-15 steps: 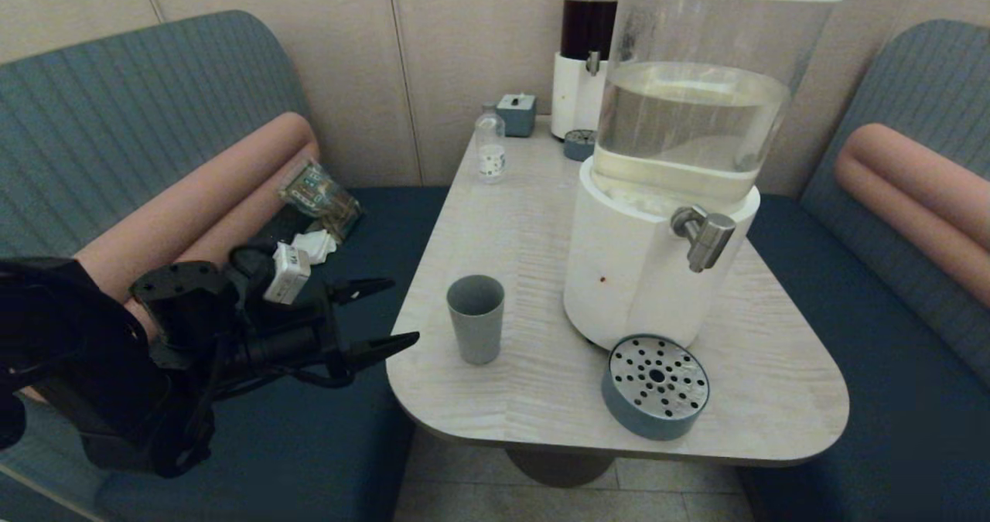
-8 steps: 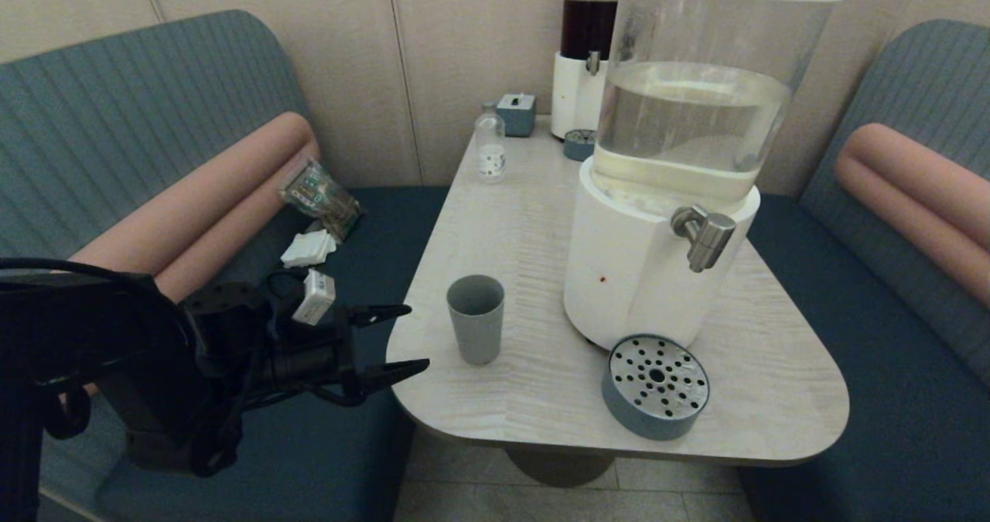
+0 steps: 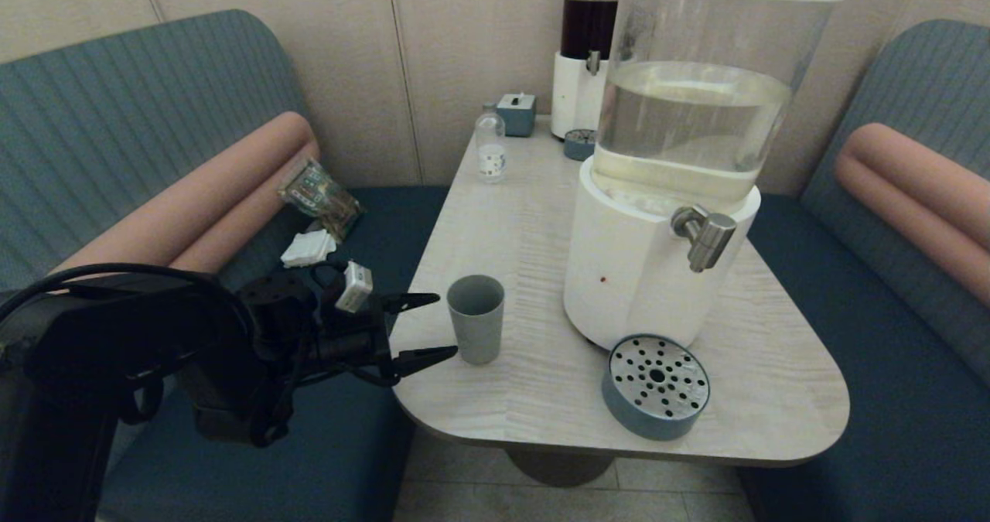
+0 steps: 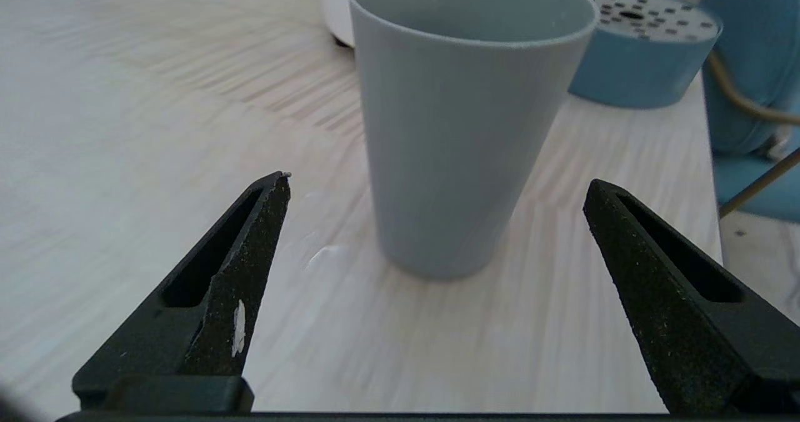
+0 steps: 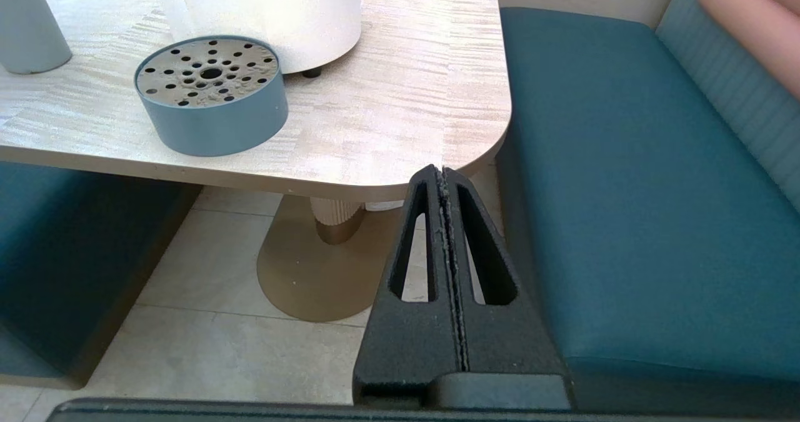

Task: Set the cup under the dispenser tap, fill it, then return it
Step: Pick up the cup

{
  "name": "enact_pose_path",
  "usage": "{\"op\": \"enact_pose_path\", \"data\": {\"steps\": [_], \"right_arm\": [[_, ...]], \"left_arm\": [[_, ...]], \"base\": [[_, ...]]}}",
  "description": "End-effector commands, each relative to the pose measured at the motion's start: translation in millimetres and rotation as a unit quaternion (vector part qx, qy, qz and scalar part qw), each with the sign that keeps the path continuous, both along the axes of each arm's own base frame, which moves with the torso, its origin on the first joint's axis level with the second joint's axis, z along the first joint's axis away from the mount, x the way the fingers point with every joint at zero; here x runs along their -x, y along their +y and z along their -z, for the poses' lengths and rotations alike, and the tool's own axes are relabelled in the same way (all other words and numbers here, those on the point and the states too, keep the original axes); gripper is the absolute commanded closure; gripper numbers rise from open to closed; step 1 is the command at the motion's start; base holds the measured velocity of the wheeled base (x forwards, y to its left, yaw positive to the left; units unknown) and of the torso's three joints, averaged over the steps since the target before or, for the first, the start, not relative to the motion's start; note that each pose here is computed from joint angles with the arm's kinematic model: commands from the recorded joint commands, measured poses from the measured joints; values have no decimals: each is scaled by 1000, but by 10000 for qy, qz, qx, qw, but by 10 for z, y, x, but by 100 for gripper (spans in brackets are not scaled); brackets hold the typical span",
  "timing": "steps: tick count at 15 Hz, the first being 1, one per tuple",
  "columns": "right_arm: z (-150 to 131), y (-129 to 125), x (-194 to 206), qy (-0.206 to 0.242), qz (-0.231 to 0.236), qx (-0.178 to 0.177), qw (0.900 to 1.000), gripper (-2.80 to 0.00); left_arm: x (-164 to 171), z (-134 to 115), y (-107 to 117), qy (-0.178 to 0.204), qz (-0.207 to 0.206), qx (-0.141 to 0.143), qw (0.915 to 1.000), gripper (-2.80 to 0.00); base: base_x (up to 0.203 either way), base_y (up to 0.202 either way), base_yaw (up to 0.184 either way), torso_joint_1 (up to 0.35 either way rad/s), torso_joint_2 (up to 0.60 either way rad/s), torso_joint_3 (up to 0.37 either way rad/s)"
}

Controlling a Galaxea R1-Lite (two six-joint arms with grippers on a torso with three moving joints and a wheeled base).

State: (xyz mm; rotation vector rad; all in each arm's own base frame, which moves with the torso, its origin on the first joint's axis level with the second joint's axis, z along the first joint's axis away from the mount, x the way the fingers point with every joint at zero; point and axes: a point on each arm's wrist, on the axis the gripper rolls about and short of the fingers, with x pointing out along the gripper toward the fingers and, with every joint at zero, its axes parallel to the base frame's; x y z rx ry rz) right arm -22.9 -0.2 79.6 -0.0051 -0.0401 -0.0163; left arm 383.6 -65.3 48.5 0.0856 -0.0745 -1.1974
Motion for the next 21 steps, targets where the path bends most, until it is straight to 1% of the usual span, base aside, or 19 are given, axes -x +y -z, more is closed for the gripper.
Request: {"op": "enact_pose_path", "data": {"steps": [1, 4, 6, 9, 11, 13, 14, 15, 18, 21], "right_arm": [[37, 0, -12, 71, -4, 4, 10000, 0], [37, 0, -12, 71, 1, 4, 10000, 0], [38, 0, -12, 71, -4, 4, 10000, 0], [42, 0, -13, 78, -4, 4, 10000, 0], [40, 0, -12, 75, -1, 4, 10000, 0], [38, 0, -12, 71, -4, 4, 10000, 0], [37, 0, -12, 71, -4, 4, 10000, 0], [37, 0, -12, 71, 1, 4, 10000, 0], [38, 0, -12, 71, -4, 4, 10000, 0], [41, 0, -13, 78, -2, 4, 10000, 0]], "left_arm": [[-16, -10, -174, -42, 184, 44, 9998, -280], [-136, 33, -310, -146, 150, 93, 9997, -280], [-180, 73, -427, -63, 144, 160, 9997, -280], [-275, 119, -518, -104, 70, 225, 9997, -280], [-308, 168, -579, -32, 5, 272, 9996, -280], [-326, 148, -613, -22, -121, 333, 9994, -280], [-351, 125, -622, -86, -225, 364, 9990, 0], [-373, 109, -629, -140, -281, 388, 9988, 0], [-358, 87, -624, -138, -299, 391, 9987, 0], [-280, -21, -611, -159, -291, 391, 9987, 0]], "base": [[0, 0, 0, 0, 0, 0], [0, 0, 0, 0, 0, 0], [0, 0, 0, 0, 0, 0], [0, 0, 0, 0, 0, 0], [0, 0, 0, 0, 0, 0], [0, 0, 0, 0, 0, 0], [0, 0, 0, 0, 0, 0], [0, 0, 0, 0, 0, 0], [0, 0, 0, 0, 0, 0], [0, 0, 0, 0, 0, 0]]}}
